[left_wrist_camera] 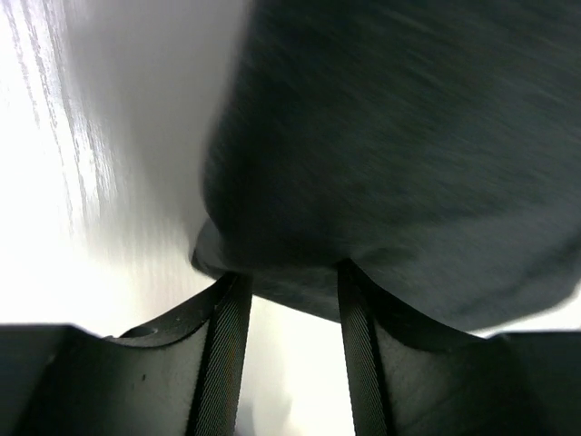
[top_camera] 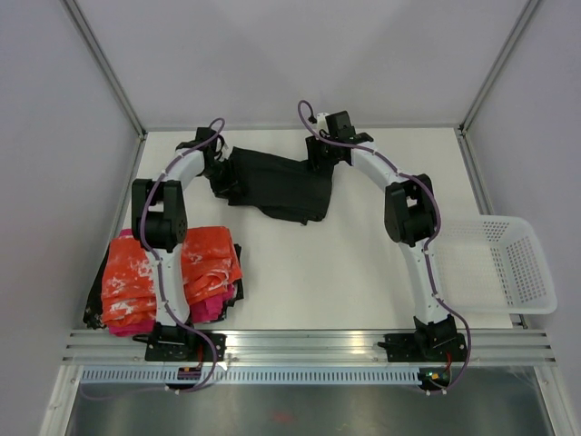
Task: Fold and stack the trousers
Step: Fold the trousers
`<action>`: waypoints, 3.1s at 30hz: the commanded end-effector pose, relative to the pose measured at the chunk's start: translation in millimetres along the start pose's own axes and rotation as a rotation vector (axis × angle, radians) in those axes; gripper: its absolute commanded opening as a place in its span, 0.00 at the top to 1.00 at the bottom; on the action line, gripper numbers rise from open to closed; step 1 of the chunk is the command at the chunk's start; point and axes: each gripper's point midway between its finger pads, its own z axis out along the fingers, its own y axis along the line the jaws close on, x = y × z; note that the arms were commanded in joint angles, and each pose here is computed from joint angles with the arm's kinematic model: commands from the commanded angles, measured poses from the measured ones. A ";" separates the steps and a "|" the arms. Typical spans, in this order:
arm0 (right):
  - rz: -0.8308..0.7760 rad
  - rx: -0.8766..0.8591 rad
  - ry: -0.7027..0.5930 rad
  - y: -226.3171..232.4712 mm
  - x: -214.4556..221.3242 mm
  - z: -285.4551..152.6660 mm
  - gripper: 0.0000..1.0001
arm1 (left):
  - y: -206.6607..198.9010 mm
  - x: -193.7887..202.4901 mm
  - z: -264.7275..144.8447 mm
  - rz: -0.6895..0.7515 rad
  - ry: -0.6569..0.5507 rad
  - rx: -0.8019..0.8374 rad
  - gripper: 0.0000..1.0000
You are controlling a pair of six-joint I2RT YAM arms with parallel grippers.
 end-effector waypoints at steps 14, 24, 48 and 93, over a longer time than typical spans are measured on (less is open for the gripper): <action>0.077 0.077 -0.141 -48.0 -37.4 -10.0 1.00 | 42.7 -13.8 13.7 0.018 -0.053 -0.213 0.81; 0.060 -0.076 -0.162 -47.3 -48.3 -25.9 0.88 | 35.6 -20.4 10.4 0.034 -0.070 -0.181 0.84; 0.040 -0.048 0.037 -49.8 39.6 -41.0 0.72 | 13.2 -60.4 -4.7 0.080 -0.151 -0.131 0.81; 0.444 0.044 0.062 58.2 185.9 -126.2 1.00 | -122.7 122.7 -0.8 0.203 -0.078 0.197 0.52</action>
